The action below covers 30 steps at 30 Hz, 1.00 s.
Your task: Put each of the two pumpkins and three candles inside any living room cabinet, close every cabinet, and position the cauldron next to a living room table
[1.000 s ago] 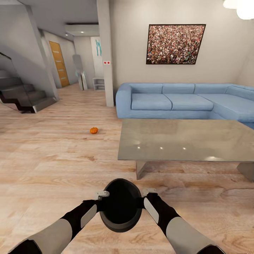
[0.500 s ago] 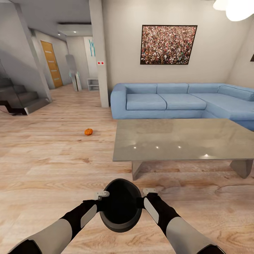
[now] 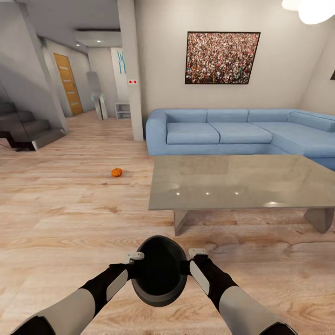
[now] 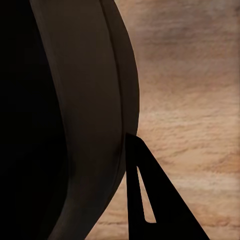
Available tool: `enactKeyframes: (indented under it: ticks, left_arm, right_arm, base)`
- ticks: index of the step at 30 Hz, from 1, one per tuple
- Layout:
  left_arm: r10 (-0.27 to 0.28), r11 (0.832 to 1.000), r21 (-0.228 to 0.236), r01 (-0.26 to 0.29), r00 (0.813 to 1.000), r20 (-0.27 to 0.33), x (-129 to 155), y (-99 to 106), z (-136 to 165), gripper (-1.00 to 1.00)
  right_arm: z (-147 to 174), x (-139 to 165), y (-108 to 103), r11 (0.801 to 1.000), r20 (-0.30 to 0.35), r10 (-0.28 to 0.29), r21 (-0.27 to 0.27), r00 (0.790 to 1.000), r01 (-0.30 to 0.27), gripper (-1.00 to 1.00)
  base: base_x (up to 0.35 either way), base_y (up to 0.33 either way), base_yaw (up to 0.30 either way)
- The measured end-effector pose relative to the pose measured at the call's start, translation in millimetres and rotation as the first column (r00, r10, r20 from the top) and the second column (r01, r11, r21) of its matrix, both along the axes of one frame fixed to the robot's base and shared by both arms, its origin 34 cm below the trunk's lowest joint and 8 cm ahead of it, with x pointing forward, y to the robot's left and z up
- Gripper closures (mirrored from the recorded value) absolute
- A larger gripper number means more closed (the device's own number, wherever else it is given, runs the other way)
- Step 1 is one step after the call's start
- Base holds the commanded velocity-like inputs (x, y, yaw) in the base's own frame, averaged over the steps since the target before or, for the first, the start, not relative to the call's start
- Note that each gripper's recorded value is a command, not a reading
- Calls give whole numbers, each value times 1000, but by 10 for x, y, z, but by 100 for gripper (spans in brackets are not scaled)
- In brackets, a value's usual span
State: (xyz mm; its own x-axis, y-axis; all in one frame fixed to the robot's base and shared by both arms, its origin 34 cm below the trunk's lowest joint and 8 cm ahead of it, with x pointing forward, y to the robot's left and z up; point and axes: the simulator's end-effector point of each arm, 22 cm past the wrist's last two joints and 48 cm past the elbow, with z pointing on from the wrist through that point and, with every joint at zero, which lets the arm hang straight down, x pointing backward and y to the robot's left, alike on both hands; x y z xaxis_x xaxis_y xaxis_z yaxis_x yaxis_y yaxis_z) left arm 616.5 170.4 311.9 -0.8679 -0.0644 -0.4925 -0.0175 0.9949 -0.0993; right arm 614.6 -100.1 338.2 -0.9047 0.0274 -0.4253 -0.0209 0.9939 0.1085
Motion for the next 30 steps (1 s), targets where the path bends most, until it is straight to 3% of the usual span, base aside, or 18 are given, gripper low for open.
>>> enactKeyframes:
  ticks: [6,16,30]
  left_arm:
    - [0,1000,0,0,1000,0,-34,1,-131,100]
    - [0,1000,0,0,1000,-22,-107,0,-339,100]
    - [0,1000,0,0,997,-77,-238,2,-642,100]
  right_arm:
    - [-133,-35,1,1000,1,0,1,1000,0,100]
    - [-341,-103,0,1000,-22,-1,1,1000,1,100]
    - [-644,-220,2,1000,-77,0,1,997,1,100]
  base:
    - [0,0,-39]
    - [0,0,-201]
    - [0,0,-17]
